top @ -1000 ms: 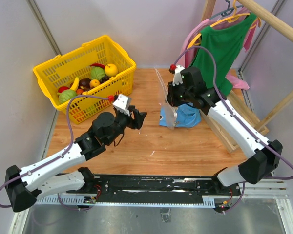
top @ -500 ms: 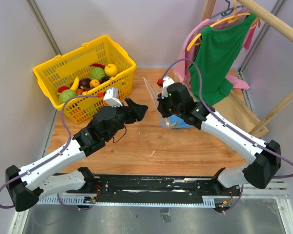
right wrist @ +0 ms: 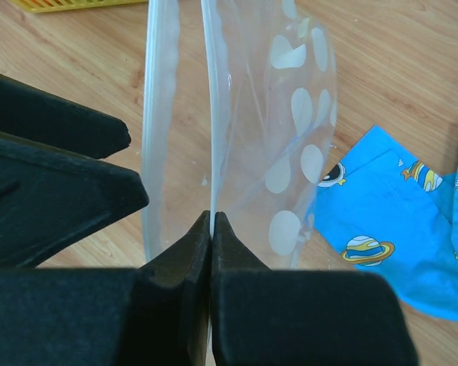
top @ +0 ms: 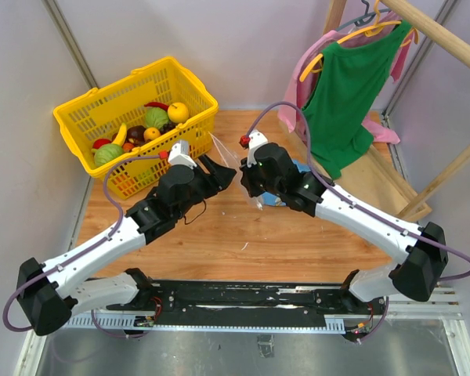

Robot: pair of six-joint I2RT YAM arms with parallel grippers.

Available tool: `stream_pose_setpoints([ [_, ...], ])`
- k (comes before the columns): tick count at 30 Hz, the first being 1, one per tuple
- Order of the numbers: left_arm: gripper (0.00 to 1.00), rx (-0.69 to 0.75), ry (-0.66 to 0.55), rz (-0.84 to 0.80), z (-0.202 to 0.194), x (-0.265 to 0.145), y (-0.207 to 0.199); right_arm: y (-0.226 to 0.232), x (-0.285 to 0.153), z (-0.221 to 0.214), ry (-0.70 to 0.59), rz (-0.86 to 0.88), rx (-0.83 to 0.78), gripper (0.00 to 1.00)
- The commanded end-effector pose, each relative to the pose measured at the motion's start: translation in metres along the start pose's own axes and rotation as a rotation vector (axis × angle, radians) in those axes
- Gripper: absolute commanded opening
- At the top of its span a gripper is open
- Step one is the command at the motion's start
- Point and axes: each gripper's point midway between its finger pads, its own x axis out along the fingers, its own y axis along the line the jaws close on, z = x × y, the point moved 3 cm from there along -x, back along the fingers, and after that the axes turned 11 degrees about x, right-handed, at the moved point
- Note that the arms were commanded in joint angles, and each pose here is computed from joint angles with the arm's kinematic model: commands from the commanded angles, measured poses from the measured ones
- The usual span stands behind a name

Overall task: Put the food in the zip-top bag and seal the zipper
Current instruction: Open the zipper of the food storage bag.

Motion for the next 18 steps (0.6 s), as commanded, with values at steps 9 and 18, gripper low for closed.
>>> stream_pose_setpoints([
  [9, 0.51, -0.024, 0.003, 0.068, -0.014, 0.010, 0.020, 0.010, 0.007, -0.006, 0.002, -0.006, -0.027, 0.01],
  [18, 0.01, 0.051, 0.051, 0.095, -0.025, 0.011, 0.029, -0.009, 0.002, -0.001, -0.028, -0.120, -0.067, 0.01],
])
